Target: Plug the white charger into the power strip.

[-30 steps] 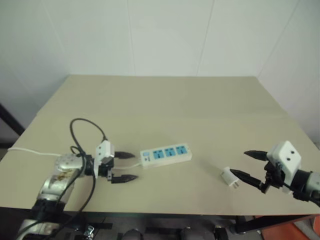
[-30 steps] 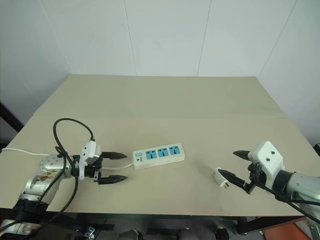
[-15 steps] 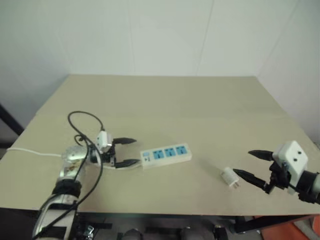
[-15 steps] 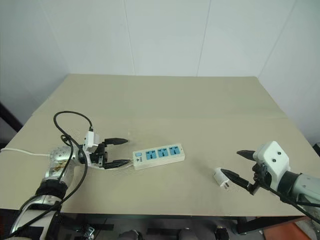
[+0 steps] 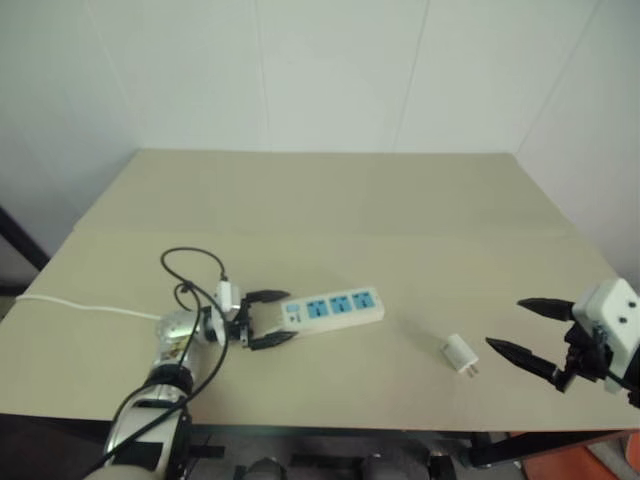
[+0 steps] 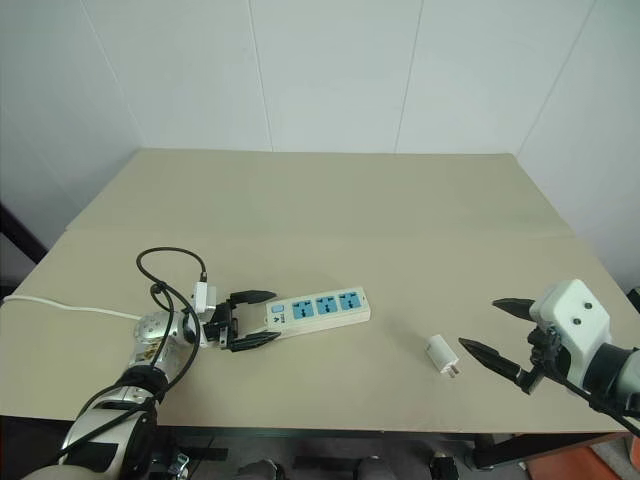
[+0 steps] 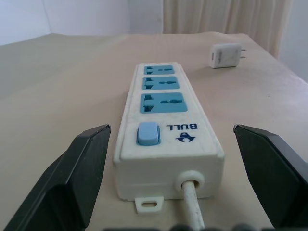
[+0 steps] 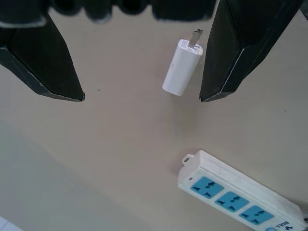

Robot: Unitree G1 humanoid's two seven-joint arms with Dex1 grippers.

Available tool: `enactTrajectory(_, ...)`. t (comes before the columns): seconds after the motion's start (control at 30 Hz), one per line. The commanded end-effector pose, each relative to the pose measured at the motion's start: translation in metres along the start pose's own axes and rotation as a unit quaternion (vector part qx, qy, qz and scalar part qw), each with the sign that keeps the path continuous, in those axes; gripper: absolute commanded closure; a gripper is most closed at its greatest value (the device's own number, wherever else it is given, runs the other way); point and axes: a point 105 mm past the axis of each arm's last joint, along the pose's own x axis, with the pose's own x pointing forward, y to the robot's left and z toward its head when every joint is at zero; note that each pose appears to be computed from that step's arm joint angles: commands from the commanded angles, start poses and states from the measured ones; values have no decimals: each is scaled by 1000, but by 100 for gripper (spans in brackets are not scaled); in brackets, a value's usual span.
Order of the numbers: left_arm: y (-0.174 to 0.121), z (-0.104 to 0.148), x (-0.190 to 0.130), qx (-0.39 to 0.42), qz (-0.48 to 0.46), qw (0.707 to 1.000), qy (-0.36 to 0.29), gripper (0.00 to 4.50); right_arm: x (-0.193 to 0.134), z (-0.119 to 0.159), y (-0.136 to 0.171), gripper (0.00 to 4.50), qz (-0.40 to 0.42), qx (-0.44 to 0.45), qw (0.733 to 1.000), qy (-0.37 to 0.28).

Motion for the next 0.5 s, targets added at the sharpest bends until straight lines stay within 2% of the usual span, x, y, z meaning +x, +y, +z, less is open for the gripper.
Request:
enactTrajectory(0.03, 0, -1, 5, 8, 5, 1000, -7, 2, -8, 12, -5, 0, -11, -23, 1000, -3)
enactTrajectory(0.17, -2, -2, 6, 3, 2, 1000, -10, 2, -9, 13, -7, 0, -10, -27, 1000, -1)
enactTrajectory(0.3, -5, -9, 3, -1, -10, 1000, 16, 2, -7, 13, -7, 0, -9, -27, 1000, -1)
enactTrajectory(0.4, -4, -11, 2, -9, -8, 1000, 23, 59, -5, 13, -6, 0, -9, -27, 1000, -1)
enactTrajectory(0.5, -5, -13, 1, -17, -18, 999, 36, 138, -3, 12, -5, 0, -9, -27, 1000, -1)
